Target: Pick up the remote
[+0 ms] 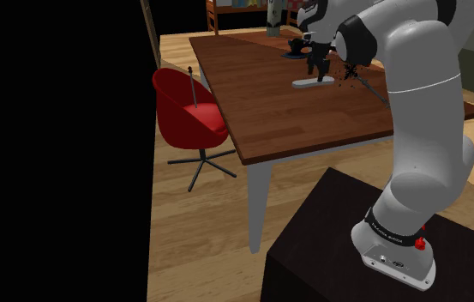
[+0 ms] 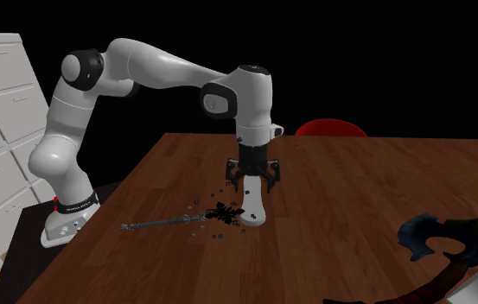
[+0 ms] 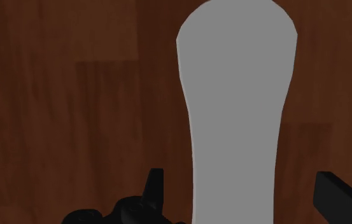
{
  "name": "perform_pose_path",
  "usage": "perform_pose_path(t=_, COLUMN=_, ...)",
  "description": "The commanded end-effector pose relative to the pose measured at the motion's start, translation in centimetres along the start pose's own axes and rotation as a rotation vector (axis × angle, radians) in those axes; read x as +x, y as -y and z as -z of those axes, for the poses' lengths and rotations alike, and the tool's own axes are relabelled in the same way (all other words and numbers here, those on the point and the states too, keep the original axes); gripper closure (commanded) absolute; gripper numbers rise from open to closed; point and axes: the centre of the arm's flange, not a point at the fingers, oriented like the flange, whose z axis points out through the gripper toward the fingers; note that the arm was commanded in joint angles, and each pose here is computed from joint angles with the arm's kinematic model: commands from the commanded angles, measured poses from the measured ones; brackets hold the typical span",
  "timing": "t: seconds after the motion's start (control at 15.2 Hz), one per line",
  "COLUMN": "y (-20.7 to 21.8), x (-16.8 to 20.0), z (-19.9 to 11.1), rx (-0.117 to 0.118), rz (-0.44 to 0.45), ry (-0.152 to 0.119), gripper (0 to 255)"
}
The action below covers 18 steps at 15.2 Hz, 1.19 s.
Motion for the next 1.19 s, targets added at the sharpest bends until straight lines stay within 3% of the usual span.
perform_pose_path(t=0.0, y=0.1, x=0.1, z=-1.0, rx=0.0, rz=0.001, ry=0.0, gripper=0)
perform_pose_path(t=0.2, y=0.1, x=0.1, z=-1.9, rx=0.0, rz=0.001, ry=0.0, gripper=0)
perform_pose_path(t=0.26, y=0.1, x=0.1, z=-2.0, rx=0.0, rz=0.001, ry=0.0, gripper=255)
perform_pose_path(t=0.86, y=0.1, x=0.1, z=-1.9, rx=0.0, rz=0.001, ry=0.0, gripper=255)
perform_pose_path(t=1.12, y=0.1, x=0.1, z=0.2, rx=0.0, rz=0.001, ry=0.0, gripper=255)
